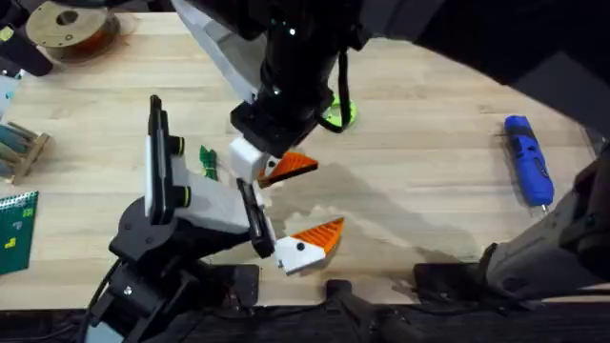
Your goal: Pick up the gripper from the table and insert it into the empty holder that is missing its gripper. Then pick up a screw, insert it into the mounting hole, and use the screwdriver to tighten it. Finally, clean up the table by picking up the vegetable and placing it into the bucket.
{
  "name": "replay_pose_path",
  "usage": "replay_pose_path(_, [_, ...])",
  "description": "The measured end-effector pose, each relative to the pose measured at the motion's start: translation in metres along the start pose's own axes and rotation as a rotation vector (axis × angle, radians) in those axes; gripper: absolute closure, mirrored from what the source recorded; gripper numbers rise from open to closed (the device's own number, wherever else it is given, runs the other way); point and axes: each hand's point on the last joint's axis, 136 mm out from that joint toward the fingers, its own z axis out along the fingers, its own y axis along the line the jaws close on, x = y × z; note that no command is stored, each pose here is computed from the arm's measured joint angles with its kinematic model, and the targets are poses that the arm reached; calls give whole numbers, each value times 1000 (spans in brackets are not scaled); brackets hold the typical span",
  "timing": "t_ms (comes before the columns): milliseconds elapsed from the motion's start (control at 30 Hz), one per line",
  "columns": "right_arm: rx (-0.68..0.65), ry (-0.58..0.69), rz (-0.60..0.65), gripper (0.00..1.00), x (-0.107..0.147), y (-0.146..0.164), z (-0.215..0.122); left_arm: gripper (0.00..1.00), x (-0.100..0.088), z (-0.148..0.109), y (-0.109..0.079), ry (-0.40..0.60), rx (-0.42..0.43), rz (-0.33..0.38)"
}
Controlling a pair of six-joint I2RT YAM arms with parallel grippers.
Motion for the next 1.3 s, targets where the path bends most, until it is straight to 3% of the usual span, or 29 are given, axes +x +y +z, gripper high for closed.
replay_pose_path(67, [20,4,2,175,1,-5,0,14,0,0,0,0,-1,-1])
replay_pose_path(133, [25,3,7,129,1,-9,-1,14,0,0,0,0,-2,-1])
replay_pose_path(500, [14,-20,35,121,0,-18,-10,14,0,0,0,0,-1,0])
replay_pose_path(700, [11,-80,90,120,21,-31,-37,14,0,0,0,0,0,0])
replay_pose_path(867, [-25,-153,154,120,49,-32,-44,15,0,0,0,0,0,0])
replay_pose_path(1067, [-53,-231,240,117,104,-33,-55,15,0,0,0,0,0,0])
replay_pose_path(1300, [-137,-377,226,115,167,-15,-79,15,0,0,0,0,0,0])
